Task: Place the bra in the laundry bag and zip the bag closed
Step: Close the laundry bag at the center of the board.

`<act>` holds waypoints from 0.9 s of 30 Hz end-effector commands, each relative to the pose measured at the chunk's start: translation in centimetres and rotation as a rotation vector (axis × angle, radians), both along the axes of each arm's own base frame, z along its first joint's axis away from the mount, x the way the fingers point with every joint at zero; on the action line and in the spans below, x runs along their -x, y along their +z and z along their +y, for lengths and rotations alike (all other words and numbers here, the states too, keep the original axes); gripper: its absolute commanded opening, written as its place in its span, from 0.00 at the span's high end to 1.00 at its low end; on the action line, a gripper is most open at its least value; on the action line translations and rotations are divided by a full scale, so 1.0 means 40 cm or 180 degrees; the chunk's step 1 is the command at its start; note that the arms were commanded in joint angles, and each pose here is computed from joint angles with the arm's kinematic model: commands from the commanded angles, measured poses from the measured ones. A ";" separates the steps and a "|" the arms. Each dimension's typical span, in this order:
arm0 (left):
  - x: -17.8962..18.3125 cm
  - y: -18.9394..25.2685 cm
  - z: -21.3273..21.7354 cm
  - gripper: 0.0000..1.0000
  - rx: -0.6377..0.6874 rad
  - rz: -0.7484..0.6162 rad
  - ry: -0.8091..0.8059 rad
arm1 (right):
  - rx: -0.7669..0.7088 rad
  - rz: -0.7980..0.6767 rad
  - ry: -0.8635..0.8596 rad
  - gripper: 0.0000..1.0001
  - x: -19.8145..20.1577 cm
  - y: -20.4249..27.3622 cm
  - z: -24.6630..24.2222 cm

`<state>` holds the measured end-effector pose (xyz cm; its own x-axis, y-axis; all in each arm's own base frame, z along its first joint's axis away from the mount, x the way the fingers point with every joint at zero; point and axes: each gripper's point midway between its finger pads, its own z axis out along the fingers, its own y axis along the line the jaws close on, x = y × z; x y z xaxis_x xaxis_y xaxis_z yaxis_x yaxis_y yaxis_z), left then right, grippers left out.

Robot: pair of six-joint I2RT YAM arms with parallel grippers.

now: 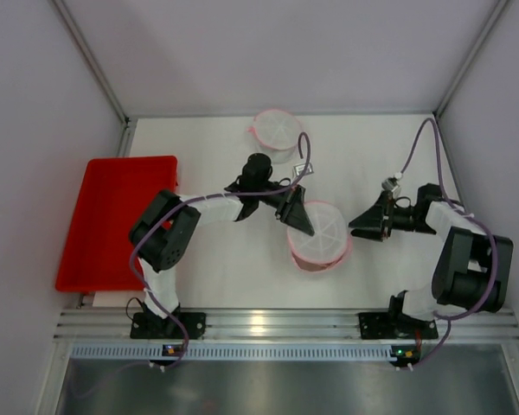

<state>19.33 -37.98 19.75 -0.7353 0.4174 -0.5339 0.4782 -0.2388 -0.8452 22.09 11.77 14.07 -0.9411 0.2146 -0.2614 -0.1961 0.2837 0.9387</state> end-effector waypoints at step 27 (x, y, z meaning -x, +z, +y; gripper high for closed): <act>-0.031 0.043 -0.011 1.00 -0.0023 0.0160 -0.0019 | 0.0183 -0.0966 -0.0543 0.08 -0.040 0.129 0.023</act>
